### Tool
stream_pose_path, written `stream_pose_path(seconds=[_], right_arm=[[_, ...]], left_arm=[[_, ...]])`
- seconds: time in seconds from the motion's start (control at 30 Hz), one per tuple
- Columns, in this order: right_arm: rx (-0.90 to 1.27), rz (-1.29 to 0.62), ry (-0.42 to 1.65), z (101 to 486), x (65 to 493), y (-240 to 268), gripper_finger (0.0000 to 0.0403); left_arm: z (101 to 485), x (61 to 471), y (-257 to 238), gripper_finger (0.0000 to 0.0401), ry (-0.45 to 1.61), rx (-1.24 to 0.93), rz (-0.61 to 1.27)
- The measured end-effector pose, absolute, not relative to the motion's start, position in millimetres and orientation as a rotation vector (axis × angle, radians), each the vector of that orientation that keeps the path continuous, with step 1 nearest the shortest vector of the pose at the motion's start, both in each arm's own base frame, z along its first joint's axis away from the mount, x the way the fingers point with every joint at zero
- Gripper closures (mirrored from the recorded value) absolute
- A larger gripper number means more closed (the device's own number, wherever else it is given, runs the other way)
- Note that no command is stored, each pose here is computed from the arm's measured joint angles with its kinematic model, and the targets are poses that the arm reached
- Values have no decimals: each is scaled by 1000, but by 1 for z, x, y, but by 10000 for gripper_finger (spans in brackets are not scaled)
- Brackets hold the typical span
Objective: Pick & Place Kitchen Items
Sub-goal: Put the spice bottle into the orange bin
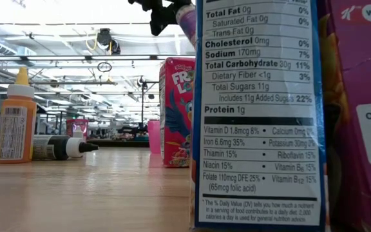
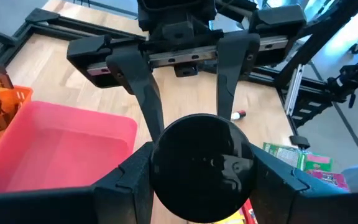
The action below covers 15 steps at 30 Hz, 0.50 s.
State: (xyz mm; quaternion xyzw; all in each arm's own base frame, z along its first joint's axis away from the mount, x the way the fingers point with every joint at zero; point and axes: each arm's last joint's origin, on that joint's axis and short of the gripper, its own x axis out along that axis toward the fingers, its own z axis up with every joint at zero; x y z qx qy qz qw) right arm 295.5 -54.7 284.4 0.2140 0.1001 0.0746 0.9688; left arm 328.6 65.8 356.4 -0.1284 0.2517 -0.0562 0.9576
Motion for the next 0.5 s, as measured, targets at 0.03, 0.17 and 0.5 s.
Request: stream_pose_path(seconds=[0.03, 0.17, 0.5], right_arm=[[433, 152, 204, 283, 297, -55, 202], [436, 158, 177, 283, 301, -54, 201], [468, 156, 159, 284, 301, -55, 184]], left_arm=[[356, 329, 66, 215, 511, -261, -114], [358, 329, 66, 215, 497, -256, -114], [359, 330, 66, 215, 488, -253, -110]])
